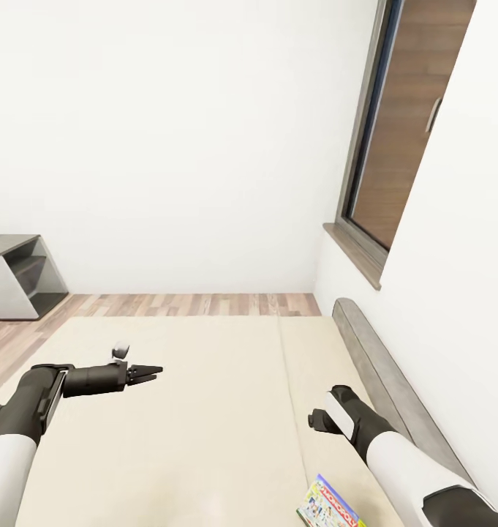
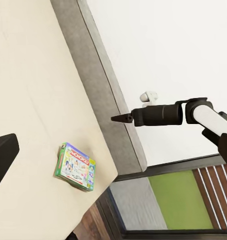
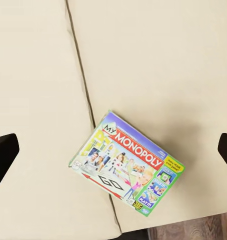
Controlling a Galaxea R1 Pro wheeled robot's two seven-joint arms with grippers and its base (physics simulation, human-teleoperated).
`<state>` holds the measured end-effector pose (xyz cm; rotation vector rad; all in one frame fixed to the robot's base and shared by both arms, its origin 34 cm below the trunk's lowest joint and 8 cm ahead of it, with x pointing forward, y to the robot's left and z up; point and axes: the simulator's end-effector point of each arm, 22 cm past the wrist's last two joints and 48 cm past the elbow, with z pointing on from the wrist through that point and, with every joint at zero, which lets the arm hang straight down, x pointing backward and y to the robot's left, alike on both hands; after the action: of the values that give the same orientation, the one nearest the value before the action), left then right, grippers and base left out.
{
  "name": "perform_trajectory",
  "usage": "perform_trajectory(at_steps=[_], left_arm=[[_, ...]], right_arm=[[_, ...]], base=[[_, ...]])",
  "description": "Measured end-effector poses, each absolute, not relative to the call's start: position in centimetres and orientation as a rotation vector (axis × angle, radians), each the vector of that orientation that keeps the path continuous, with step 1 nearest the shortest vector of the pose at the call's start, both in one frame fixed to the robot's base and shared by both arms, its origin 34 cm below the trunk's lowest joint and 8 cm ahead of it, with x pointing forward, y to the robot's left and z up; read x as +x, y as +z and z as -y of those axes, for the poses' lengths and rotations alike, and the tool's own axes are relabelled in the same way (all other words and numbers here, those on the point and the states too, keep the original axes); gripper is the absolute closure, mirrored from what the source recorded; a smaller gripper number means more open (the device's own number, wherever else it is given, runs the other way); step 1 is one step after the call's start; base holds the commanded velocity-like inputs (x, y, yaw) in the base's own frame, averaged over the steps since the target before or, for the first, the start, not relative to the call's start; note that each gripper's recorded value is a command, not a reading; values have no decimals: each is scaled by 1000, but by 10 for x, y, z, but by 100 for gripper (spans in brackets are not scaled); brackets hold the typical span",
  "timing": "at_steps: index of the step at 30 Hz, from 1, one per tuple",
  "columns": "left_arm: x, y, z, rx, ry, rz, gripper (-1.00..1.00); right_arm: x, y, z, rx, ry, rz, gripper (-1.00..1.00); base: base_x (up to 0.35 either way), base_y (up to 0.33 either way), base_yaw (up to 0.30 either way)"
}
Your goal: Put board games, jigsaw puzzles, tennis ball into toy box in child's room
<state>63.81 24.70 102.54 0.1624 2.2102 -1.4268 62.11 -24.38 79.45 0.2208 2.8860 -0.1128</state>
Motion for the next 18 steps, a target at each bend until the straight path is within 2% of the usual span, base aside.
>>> perform_trajectory(at_steps=[18], left_arm=[[638,1025,-246,162,-1429,-2210,-100]], right_arm=[[621,794,244,221,-113,-2886,-100]], base=[[0,0,1]])
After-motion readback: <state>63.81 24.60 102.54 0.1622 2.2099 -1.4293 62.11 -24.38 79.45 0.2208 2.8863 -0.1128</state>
